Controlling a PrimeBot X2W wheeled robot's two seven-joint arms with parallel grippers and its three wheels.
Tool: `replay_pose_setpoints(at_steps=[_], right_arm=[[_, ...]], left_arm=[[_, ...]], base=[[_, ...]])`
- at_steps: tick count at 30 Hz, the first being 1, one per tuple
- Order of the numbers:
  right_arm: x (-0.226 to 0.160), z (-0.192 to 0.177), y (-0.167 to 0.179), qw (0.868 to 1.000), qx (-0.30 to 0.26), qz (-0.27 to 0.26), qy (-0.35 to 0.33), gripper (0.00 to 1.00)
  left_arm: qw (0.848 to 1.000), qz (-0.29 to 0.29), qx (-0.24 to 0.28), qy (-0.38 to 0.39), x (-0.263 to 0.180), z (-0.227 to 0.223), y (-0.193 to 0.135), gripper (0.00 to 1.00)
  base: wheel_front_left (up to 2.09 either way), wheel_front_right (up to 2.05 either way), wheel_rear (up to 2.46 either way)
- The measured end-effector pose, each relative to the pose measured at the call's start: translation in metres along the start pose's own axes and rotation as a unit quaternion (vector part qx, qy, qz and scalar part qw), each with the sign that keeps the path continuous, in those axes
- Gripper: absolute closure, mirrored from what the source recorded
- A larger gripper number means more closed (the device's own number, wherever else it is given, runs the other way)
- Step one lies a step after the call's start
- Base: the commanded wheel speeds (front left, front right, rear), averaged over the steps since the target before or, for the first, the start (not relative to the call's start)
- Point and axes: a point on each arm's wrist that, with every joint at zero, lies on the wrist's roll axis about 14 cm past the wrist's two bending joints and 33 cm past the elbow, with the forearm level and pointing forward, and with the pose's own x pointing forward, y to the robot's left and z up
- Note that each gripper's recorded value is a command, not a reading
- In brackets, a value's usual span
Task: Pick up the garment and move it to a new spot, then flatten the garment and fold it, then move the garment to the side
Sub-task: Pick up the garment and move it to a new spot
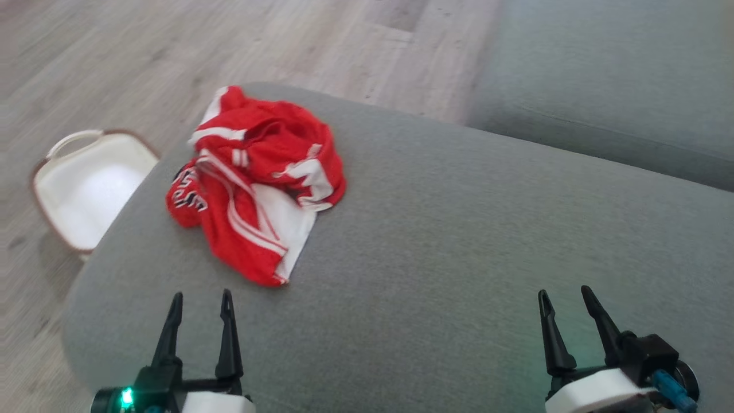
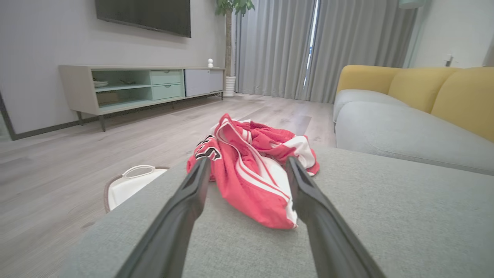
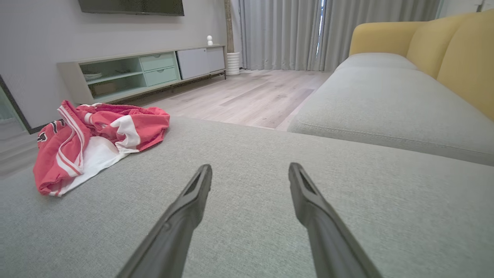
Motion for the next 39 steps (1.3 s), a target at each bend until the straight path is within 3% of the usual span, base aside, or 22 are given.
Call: replay_pose_setpoints(at_steps=[10, 17, 22, 28, 34, 39], right_arm=[[0.013, -0.012, 0.011, 1.000, 0.001, 0.025, 0.019, 0.00], [0.031, -0.026, 0.009, 0.999, -0.020, 0.037, 0.032, 0.00], [0.064, -0.029, -0.002, 0.998, -0.036, 0.042, 0.021, 0.00], [0.074, -0.066, -0.035, 0.997, -0.049, 0.034, 0.057, 0.00], [0.080, -0.083, -0.057, 0.997, -0.050, 0.025, 0.060, 0.00], [0.082, -0.088, -0.064, 0.997, -0.045, 0.022, 0.051, 0.00]], left_arm=[[0.999, 0.009, 0.025, -0.021, 0.012, 0.018, 0.017, 0.00], [0.986, -0.054, 0.116, -0.104, 0.096, 0.102, 0.015, 0.00], [0.978, -0.076, 0.181, -0.074, 0.177, 0.134, 0.005, 0.00], [0.973, -0.080, 0.192, 0.096, 0.246, 0.070, -0.003, 0.00], [0.947, -0.096, 0.188, 0.244, 0.268, -0.011, -0.016, 0.00], [0.920, -0.083, 0.212, 0.320, 0.271, -0.055, -0.001, 0.00]], base=[[0.00, 0.00, 0.00], [0.00, 0.00, 0.00], [0.00, 0.00, 0.00], [0.00, 0.00, 0.00], [0.00, 0.00, 0.00], [0.00, 0.00, 0.00]])
